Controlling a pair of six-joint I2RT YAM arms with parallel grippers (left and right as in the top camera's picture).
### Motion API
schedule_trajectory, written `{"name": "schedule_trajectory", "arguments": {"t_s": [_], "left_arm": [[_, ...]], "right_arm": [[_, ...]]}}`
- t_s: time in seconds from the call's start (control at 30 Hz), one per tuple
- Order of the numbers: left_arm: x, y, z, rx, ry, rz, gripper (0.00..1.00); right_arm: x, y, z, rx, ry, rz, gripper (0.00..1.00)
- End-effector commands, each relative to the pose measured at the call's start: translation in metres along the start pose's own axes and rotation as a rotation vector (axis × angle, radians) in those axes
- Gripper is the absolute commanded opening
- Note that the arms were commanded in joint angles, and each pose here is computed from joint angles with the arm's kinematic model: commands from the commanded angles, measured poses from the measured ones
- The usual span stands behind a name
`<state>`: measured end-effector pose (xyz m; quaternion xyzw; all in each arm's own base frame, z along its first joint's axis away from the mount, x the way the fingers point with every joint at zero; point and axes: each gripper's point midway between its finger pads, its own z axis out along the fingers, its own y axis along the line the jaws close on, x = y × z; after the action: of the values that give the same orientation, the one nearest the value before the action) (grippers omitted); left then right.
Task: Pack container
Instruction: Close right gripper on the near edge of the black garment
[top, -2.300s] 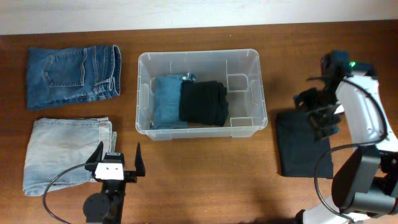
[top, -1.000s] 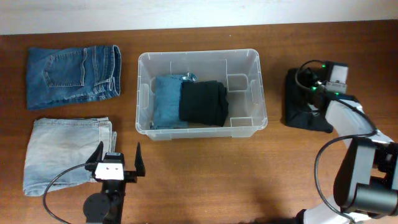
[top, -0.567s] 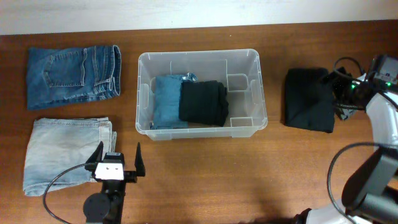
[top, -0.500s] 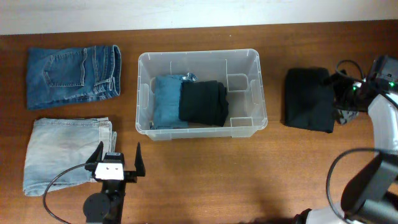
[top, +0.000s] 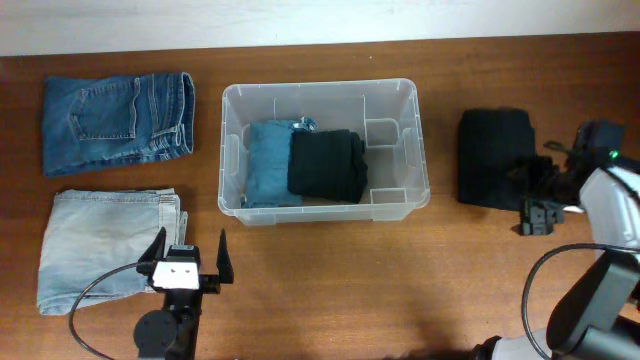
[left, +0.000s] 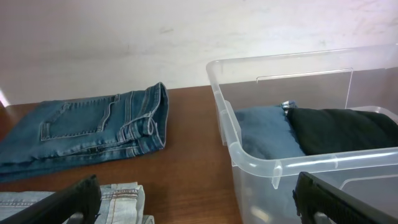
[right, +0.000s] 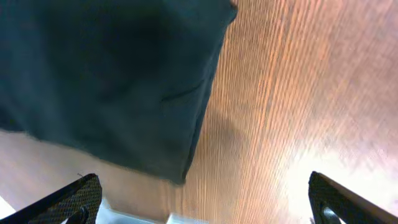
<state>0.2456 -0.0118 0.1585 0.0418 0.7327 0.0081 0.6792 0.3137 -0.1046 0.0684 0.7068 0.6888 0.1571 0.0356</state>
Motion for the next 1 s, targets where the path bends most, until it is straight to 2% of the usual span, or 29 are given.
{"name": "schedule_trajectory", "arguments": {"t_s": [0.0, 0.1, 0.57, 0.97], "left_arm": [[0.002, 0.0, 0.0, 0.001, 0.002, 0.012, 1.0], [0.002, 0.0, 0.0, 0.001, 0.002, 0.012, 0.99], [0.002, 0.0, 0.0, 0.001, 0.002, 0.012, 0.99], [0.002, 0.0, 0.0, 0.001, 0.002, 0.012, 0.99]], "right_arm": [[-0.006, -0.01, 0.013, -0.001, -0.034, 0.045, 0.98], [-0.011, -0.004, 0.02, -0.045, -0.055, -0.017, 0.98], [-0.03, 0.001, 0.052, -0.031, -0.094, -0.068, 0.98], [-0.037, 0.018, 0.052, -0.093, -0.125, -0.115, 0.98]]}}
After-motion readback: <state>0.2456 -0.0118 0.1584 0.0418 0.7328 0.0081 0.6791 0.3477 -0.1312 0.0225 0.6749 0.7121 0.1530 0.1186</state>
